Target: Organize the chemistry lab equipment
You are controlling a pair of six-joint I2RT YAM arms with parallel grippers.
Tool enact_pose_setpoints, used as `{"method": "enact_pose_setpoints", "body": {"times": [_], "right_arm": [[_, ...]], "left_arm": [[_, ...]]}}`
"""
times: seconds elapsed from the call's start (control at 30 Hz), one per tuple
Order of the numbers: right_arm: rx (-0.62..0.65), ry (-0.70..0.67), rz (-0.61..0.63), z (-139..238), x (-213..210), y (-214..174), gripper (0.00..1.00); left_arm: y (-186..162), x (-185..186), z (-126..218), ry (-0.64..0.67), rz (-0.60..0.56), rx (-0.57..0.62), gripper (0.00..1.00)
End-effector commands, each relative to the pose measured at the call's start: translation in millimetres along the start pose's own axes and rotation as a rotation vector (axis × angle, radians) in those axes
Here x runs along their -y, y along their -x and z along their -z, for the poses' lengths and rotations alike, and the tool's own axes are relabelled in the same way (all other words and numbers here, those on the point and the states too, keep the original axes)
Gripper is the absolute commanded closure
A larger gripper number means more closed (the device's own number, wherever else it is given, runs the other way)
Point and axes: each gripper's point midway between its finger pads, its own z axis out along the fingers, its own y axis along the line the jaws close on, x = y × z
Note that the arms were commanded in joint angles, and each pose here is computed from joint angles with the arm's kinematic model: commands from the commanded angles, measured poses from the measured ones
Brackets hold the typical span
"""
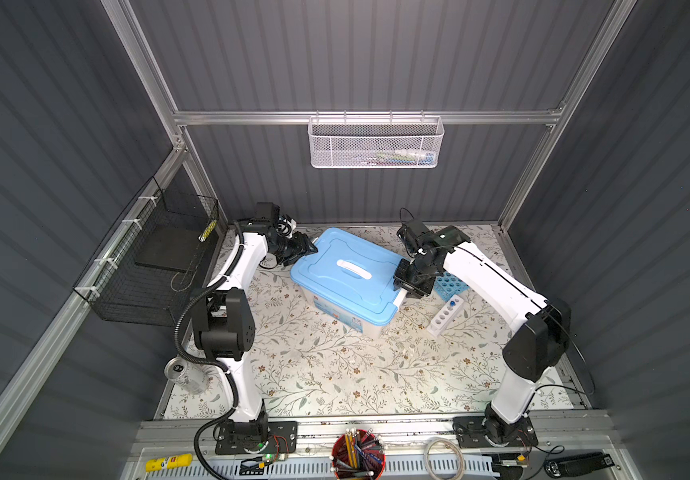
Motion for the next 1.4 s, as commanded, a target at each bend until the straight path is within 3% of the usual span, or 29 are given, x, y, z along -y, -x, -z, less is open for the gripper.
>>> {"method": "enact_pose_setpoints", "body": {"times": [0.0, 0.27, 0.4, 0.47, 0.7, 0.83, 1.1, 1.37], "right_arm": [[-0.029, -0.088, 0.086, -13.1, -2.3, -2.7, 0.58], [-0.059, -0.131, 0.156, -20.9, -21.4, -0.3, 0.55], [-0.071, -0.143, 0.184, -25.1, -28.0, -1.5, 0.56], [-0.071, -0.154, 0.201, -25.1, -29.7, -1.7, 0.57], [-0.077, -0.156, 0.219, -31.2, -28.4, -8.3, 0.57], [-0.085, -0.166, 0.238, -32.8, -27.1, -11.1, 0.59], [-0.076, -0.137, 0.234, -32.6, -29.4, -7.9, 0.64], [-0.083, -0.120, 0.225, -32.4, -27.3, -8.8, 0.67]], "left_arm": [[-20.2, 22.1, 8.7, -0.042, -0.006, -0.057, 0.40], [-15.0, 45.7, 13.9, -0.096, -0.070, -0.029, 0.40], [-19.8, 58.4, 8.9, -0.105, -0.135, -0.053, 0.34], [-23.3, 60.4, 5.7, -0.081, -0.184, -0.070, 0.30], [-11.6, 51.5, 1.0, 0.016, -0.267, -0.059, 0.29], [4.4, 52.1, -4.3, 0.024, -0.272, -0.024, 0.27], [32.6, 28.2, -16.2, 0.015, -0.209, 0.017, 0.15], [71.9, 25.0, -2.1, -0.103, -0.131, 0.107, 0.12]]}}
